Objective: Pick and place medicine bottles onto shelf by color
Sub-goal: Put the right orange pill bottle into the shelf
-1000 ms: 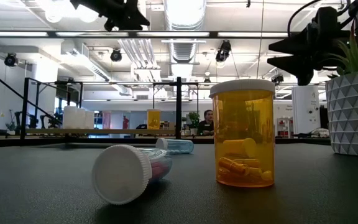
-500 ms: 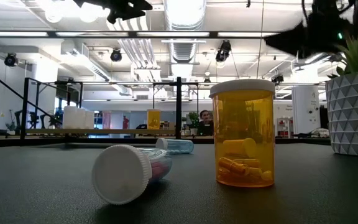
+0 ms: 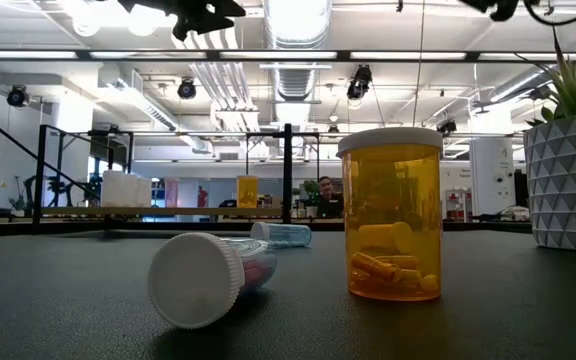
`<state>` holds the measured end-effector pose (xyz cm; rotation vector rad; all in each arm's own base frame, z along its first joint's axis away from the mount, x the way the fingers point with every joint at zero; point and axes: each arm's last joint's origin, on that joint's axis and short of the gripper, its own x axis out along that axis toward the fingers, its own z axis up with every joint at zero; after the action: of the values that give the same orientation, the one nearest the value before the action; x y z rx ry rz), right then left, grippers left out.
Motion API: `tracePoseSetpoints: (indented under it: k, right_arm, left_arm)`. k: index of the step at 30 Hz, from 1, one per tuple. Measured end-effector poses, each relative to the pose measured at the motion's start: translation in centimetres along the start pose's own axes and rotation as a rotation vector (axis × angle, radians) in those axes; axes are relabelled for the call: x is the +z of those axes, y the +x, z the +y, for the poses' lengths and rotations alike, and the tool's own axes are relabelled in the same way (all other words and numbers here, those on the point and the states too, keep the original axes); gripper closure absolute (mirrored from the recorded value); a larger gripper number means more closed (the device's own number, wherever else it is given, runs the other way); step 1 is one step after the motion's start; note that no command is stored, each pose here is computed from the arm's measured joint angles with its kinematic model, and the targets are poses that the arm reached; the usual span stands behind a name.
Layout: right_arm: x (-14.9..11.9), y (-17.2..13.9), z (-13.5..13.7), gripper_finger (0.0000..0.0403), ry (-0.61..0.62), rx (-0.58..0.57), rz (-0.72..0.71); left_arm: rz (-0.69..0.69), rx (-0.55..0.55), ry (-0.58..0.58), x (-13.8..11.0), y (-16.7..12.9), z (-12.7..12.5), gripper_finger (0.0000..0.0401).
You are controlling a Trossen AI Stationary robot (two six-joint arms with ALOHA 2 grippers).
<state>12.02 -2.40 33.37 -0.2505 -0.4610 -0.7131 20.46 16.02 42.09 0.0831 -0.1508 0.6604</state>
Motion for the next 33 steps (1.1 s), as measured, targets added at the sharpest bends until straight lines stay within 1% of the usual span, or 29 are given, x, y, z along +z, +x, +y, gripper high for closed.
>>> tracePoseSetpoints:
  k: [3, 7, 11, 14, 16, 20, 21, 23, 26, 30, 33]
  right_arm:
    - [1.6, 0.2, -0.5, 0.0177, 0.101, 0.006, -0.047]
    - [3.1, 0.3, -1.1, 0.0177, 0.305, 0.000, -0.093]
    - [4.6, 0.5, -1.6, 0.0177, 0.477, -0.003, -0.132]
    - [5.7, 0.7, -2.0, 0.0177, 0.556, -0.009, -0.163]
    - [6.3, 0.8, -2.2, 0.0177, 0.558, -0.012, -0.178]
    - [6.8, 1.1, -2.2, 0.0177, 0.482, -0.021, -0.183]
    - [6.7, 1.2, -2.1, 0.0177, 0.473, -0.014, -0.173]
    - [6.6, 1.3, -1.8, 0.0177, 0.472, 0.053, -0.140]
    - [6.4, 1.5, -1.3, 0.0177, 0.446, 0.145, -0.082]
    - [5.3, 2.2, -0.4, 0.0177, 0.398, 0.179, 0.075]
    - [5.3, 2.3, -0.3, 0.0177, 0.379, 0.195, 0.173]
  left_arm:
    - [0.002, 0.000, 0.000, -0.2, 0.2, 0.0, 0.0186]
    - [0.021, 0.002, -0.024, -0.7, 0.7, 0.0, 0.0186]
    - [0.036, 0.004, -0.028, -1.2, 1.2, 0.0, 0.0186]
    - [0.034, 0.003, -0.061, -1.5, 1.5, 0.0, 0.0186]
    - [0.034, 0.003, -0.075, -1.5, 1.6, 0.0, 0.0186]
    - [0.034, 0.001, -0.076, -1.5, 1.6, -0.1, 0.0186]
    - [0.034, -0.001, -0.078, -1.5, 1.6, -0.2, 0.0186]
    - [0.033, -0.009, -0.090, -1.5, 1.5, -0.3, 0.0186]
    - [0.035, -0.048, -0.145, -1.5, 1.5, -0.5, 0.0186]
    - [0.049, -0.143, -0.227, -1.6, 1.6, -0.8, 0.0186]
    - [0.059, -0.191, -0.278, -1.6, 1.6, -1.2, 0.0186]
